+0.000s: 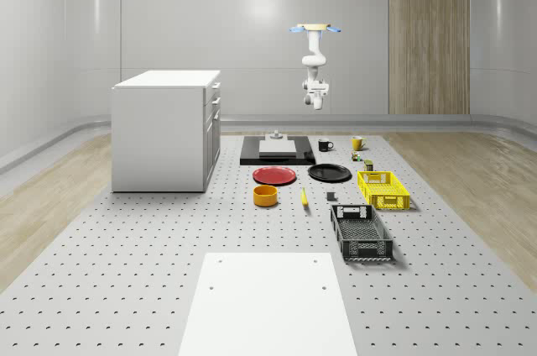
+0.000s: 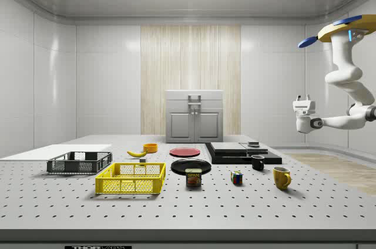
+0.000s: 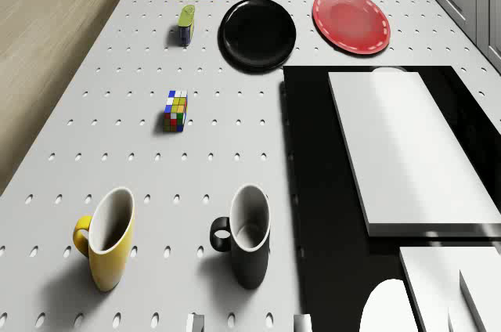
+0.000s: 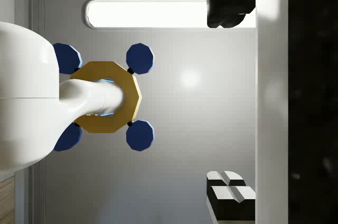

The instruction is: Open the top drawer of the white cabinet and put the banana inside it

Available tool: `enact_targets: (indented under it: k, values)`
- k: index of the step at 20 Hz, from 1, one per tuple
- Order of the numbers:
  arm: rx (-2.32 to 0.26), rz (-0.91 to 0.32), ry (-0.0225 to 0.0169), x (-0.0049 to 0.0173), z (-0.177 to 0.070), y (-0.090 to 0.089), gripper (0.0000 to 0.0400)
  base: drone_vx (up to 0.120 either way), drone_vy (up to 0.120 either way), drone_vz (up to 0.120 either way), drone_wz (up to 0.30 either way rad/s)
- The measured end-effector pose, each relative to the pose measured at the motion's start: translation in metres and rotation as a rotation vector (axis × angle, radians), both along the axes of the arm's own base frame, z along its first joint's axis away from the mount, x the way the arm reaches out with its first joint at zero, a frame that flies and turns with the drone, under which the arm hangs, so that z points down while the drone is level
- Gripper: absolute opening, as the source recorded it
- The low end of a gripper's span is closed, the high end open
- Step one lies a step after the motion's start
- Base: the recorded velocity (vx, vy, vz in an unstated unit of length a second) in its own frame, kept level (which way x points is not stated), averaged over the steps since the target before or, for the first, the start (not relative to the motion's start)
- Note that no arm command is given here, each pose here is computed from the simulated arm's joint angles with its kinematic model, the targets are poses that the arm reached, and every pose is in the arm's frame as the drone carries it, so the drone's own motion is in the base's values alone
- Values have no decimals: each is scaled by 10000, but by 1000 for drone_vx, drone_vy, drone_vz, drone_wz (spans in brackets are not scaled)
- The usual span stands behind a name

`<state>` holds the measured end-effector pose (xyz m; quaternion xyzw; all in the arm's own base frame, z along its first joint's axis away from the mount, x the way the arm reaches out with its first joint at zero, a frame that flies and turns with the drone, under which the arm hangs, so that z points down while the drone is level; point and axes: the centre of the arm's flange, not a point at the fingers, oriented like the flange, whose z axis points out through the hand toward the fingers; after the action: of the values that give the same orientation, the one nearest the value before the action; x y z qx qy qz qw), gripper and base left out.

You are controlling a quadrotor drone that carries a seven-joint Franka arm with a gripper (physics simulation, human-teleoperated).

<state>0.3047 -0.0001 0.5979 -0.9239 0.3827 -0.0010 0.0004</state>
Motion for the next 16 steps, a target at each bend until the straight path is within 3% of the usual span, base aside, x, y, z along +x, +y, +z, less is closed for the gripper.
enact_targets:
  k: [2,5,11,16]
  values:
    - [0,0,-16,-26,153,-1,400,0,0,0,0]
    - [0,0,-40,-37,365,-1,400,0,0,0,0]
    - [0,0,-86,-18,708,0,400,0,0,0,0]
    - [0,0,-125,-7,854,0,400,16,0,0,0]
